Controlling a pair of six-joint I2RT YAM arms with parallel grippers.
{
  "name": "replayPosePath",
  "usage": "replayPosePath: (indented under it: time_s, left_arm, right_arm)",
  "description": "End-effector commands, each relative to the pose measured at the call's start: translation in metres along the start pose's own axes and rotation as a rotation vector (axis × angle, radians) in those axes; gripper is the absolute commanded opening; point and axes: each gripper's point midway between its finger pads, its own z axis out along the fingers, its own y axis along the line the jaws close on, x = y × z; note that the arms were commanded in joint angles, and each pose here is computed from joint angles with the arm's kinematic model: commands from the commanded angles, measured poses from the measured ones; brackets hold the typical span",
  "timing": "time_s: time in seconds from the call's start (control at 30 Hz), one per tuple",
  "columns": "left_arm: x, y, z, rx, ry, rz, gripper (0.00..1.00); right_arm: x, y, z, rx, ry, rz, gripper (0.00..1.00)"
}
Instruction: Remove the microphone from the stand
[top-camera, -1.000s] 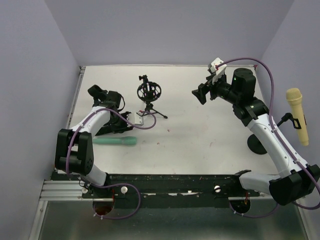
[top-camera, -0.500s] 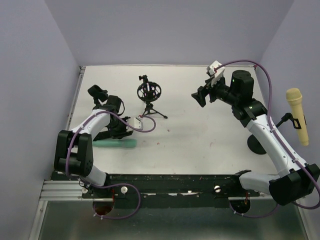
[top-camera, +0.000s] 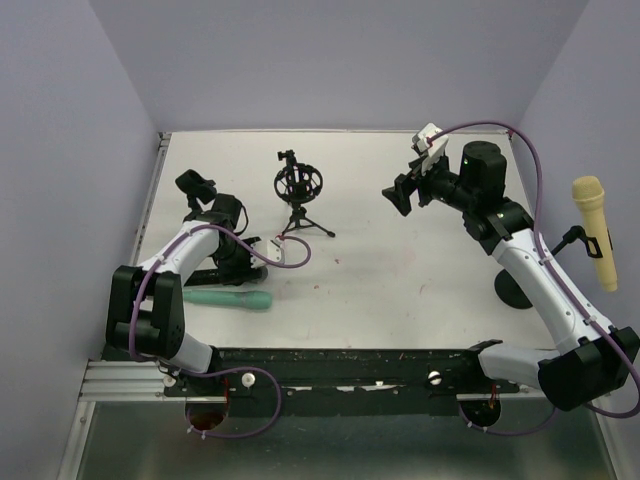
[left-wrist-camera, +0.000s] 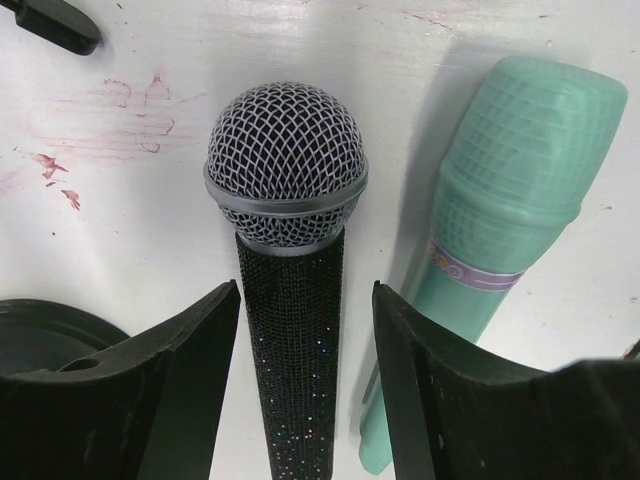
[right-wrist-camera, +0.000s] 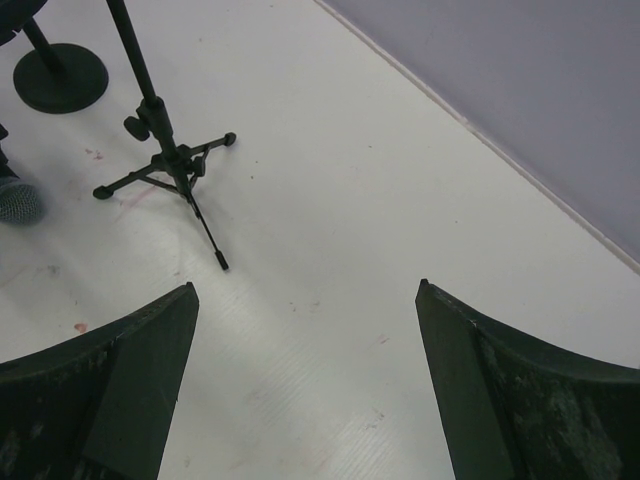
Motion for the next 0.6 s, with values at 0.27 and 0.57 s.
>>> replayPosePath:
  time_s: [0.27, 0.57]
  left_arm:
    - [-0.009, -0.015, -0.009, 0.053, -0.036, 0.007, 0.6]
    - [-0.013, -0.023, -0.01, 0.091, -0.053, -0.006, 0.52]
  right_arm:
    - [0.004, 0.003, 0.0, -0.021, -0.003, -0.006, 0.97]
    - [0.006, 0.003, 0.0, -0.021, 0.002, -0.005, 0.97]
